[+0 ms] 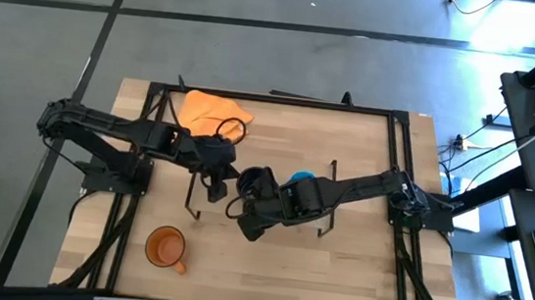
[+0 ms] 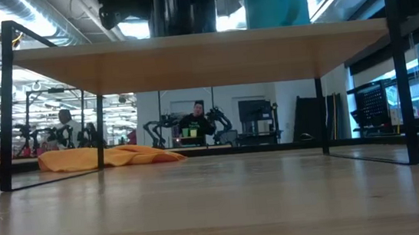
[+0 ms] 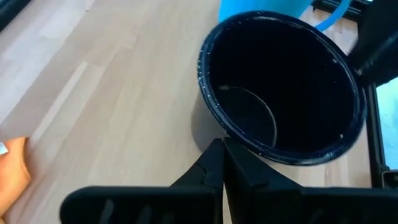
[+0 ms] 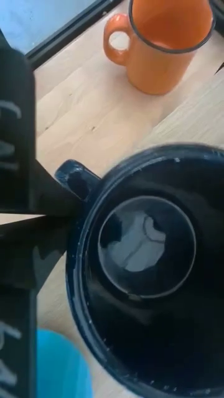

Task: Stack small to large cups/mugs on shelf
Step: Put the black cup on the shelf, then put the orange cup on the shelf

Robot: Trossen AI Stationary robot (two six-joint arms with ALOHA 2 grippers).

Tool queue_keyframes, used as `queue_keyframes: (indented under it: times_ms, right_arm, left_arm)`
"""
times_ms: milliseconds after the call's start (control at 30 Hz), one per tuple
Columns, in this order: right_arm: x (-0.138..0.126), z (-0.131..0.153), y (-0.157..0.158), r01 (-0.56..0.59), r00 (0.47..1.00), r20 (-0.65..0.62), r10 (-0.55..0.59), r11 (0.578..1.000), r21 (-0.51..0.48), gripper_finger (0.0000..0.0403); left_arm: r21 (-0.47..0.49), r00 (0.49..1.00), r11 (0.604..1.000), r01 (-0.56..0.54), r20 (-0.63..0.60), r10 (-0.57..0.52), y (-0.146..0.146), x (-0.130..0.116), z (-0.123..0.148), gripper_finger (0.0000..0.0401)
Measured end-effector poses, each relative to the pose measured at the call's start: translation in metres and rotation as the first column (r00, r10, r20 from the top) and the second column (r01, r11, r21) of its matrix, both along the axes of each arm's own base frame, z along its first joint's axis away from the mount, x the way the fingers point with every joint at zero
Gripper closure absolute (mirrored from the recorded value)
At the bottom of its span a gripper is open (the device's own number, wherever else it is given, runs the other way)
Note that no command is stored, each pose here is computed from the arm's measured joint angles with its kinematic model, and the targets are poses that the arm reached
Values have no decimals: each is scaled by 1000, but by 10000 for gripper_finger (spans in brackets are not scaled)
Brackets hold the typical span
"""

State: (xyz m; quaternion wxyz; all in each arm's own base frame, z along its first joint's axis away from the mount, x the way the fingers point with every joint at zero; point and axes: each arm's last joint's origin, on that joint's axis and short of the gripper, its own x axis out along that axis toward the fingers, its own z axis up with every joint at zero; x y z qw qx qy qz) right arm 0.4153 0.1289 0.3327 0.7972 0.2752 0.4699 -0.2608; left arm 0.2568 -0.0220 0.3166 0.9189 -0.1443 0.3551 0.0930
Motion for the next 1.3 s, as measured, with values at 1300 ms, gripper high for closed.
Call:
queue_keyframes:
  times_ms: [1300]
  right_arm:
    - [-51,72,6,3,978,208,10,998,-63,389]
  left_arm:
    - [-202,990,974,101,116,-79,-20,-69,42,401]
